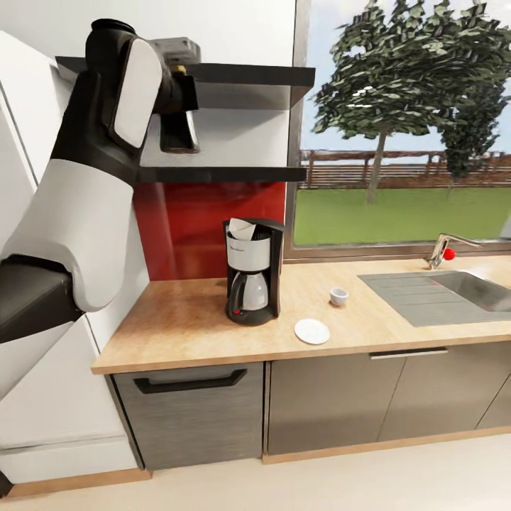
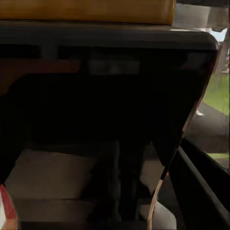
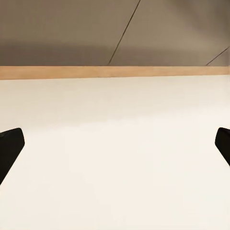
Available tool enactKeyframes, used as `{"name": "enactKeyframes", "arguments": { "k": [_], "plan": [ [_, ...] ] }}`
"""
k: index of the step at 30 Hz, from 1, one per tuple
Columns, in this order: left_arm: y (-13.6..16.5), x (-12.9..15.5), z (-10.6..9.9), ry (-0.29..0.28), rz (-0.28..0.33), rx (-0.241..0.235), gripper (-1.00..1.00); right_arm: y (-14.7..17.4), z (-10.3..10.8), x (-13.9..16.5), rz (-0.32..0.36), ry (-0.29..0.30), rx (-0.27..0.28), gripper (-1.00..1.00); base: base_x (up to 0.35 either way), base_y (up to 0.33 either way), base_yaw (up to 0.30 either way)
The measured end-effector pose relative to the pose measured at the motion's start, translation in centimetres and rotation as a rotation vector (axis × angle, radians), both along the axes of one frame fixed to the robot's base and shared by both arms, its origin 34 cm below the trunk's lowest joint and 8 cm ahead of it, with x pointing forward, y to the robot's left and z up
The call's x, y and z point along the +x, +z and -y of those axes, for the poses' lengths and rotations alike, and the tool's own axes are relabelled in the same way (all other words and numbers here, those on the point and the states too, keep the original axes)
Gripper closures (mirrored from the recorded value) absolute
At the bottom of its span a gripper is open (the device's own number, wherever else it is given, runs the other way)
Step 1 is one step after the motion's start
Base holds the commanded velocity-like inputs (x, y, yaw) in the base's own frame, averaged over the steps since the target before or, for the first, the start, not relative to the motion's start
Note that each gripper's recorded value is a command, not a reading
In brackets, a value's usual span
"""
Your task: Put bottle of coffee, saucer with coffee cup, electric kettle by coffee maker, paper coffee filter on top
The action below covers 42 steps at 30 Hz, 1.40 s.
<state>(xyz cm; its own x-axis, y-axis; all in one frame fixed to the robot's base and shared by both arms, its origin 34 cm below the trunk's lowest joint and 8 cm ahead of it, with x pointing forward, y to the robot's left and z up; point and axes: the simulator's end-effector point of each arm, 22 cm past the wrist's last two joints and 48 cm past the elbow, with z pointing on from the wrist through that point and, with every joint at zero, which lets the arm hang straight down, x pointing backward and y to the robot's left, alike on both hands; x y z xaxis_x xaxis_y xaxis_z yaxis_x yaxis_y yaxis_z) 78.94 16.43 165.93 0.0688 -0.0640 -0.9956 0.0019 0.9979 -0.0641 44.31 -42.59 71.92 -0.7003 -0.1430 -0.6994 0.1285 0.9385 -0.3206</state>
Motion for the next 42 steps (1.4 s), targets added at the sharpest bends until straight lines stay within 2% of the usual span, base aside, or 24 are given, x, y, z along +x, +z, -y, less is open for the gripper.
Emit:
{"name": "enactKeyframes", "arguments": {
  "k": [2,5,7,13,15,19,20,22,23,24,27,30,31,35,36,38,39,40,41,42],
  "plan": [
    [0.8,-0.9,0.5,-0.024,0.025,-0.009,1.00,0.0,0.0,0.0,0.000,0.000,0.000,-1.00,-0.004,0.000,0.000],
    [-0.8,-1.4,1.6,-0.076,0.036,-0.028,1.00,0.0,0.0,0.0,-0.001,0.000,0.000,-1.00,0.000,0.000,0.000],
    [-2.2,-1.8,2.9,-0.139,0.039,-0.059,1.00,0.0,0.0,0.0,-0.001,0.000,0.000,-1.00,0.000,0.000,0.000],
    [-7.4,-3.2,4.6,-0.220,0.053,-0.085,1.00,0.0,0.0,0.0,0.000,0.001,0.000,-1.00,0.000,0.000,0.000],
    [-9.7,-4.5,7.0,-0.275,0.064,-0.052,1.00,0.0,0.1,0.0,0.000,0.001,-0.001,-1.00,0.000,0.000,0.000],
    [-11.4,-6.2,10.0,-0.323,0.080,0.024,1.00,-0.1,0.0,-0.1,-0.003,0.001,-0.001,-1.00,0.000,0.000,0.000],
    [-12.7,-6.5,11.1,-0.351,0.069,0.036,1.00,-0.1,0.1,-0.2,-0.004,0.001,-0.002,-1.00,0.000,0.000,0.000],
    [-14.0,-6.7,11.9,-0.372,0.057,0.054,1.00,-0.1,0.1,-0.2,-0.004,0.001,-0.002,-1.00,0.000,0.000,0.000],
    [-15.1,-7.1,13.0,-0.419,0.045,0.056,1.00,-0.1,0.1,-0.2,-0.002,0.001,-0.002,-1.00,0.000,0.000,0.000],
    [-15.9,-7.2,13.4,-0.438,0.036,0.059,1.00,-0.1,0.1,-0.2,-0.002,0.001,-0.002,-1.00,0.000,0.000,0.000],
    [-18.0,-7.1,13.8,-0.458,0.005,0.060,1.00,-0.1,0.1,-0.2,-0.001,0.001,-0.002,-1.00,0.000,0.000,0.000],
    [-22.2,-6.9,13.9,-0.473,-0.057,0.041,1.00,-0.1,0.1,-0.2,-0.001,0.002,-0.003,-1.00,0.000,0.000,0.000],
    [-22.6,-6.8,13.8,-0.470,-0.063,0.041,1.00,-0.1,0.1,-0.2,-0.001,0.002,-0.003,-1.00,0.000,0.000,0.000],
    [-26.3,-6.2,12.2,-0.471,-0.114,0.053,1.00,-0.1,0.1,-0.2,-0.001,0.002,-0.003,-1.00,0.000,0.000,0.000],
    [-28.3,-6.5,12.1,-0.526,-0.139,0.051,1.00,-0.1,0.1,-0.2,-0.002,0.001,-0.003,-1.00,0.000,0.000,0.000],
    [-29.4,-6.5,11.6,-0.544,-0.147,0.058,1.00,-0.1,0.1,-0.2,-0.002,0.001,-0.003,-1.00,0.000,0.000,0.000],
    [-30.4,-6.5,10.6,-0.571,-0.146,0.055,1.00,-0.2,0.1,-0.4,-0.006,0.000,-0.003,-1.00,0.000,0.000,0.000],
    [-30.8,-6.1,9.5,-0.547,-0.143,0.076,1.00,-0.3,0.1,-0.5,-0.008,0.000,-0.003,-1.00,0.000,0.000,0.000],
    [-31.3,-6.1,8.8,-0.558,-0.146,0.074,1.00,-0.5,0.1,-0.7,-0.013,0.000,-0.003,-1.00,0.000,0.000,0.000],
    [-33.0,-5.8,7.4,-0.546,-0.167,0.086,1.00,-0.7,0.1,-0.9,-0.019,-0.001,-0.003,-1.00,0.000,0.000,0.000]
  ]
}}
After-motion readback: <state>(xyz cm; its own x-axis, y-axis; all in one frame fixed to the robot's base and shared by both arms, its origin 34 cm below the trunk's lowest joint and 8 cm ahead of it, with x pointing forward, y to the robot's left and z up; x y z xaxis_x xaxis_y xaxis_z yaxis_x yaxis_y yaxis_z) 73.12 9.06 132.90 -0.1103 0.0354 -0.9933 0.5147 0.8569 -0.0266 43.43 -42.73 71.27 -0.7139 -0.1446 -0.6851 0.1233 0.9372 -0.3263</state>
